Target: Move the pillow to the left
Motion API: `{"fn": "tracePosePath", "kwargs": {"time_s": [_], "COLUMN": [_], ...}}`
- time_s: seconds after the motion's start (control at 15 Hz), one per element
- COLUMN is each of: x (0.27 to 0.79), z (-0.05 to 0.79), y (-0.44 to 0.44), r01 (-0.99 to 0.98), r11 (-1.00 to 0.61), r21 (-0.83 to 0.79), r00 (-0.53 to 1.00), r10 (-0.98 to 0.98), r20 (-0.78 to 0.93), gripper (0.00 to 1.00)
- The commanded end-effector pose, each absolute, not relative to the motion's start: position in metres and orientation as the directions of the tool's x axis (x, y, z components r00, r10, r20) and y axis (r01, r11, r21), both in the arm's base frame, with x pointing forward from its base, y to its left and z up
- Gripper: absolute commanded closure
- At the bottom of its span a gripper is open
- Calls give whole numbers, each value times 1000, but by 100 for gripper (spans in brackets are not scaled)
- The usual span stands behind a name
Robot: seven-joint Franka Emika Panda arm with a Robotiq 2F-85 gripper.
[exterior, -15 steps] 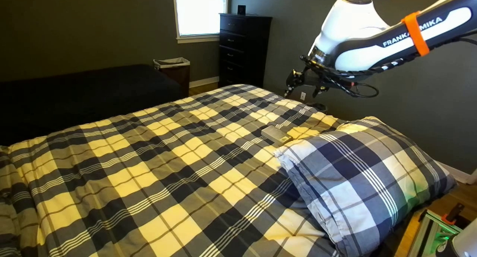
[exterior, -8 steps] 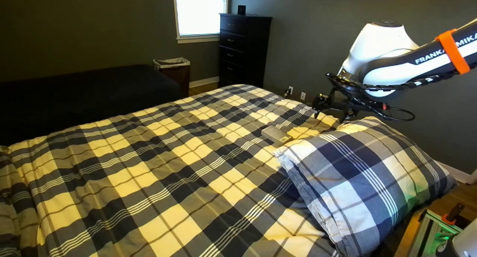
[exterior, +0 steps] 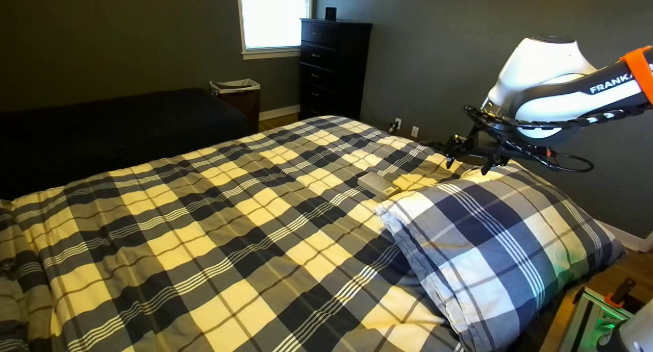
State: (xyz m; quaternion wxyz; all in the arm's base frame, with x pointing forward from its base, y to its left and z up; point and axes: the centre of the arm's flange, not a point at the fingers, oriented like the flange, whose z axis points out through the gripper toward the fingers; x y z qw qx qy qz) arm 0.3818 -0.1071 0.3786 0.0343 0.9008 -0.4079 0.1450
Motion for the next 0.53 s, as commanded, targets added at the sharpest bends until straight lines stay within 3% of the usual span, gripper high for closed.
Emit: {"fn": "tracePosePath", "kwargs": {"time_s": [0.0, 0.47], "x": [371, 338], "z": [374, 360], "y": [-137, -216], "r01": [-760, -758], "r11": [-642, -637], "r21": [-102, -142], "r00": [602, 640], "r10": [-754, -768], "r20": [262, 28], "gripper": [0, 0]}}
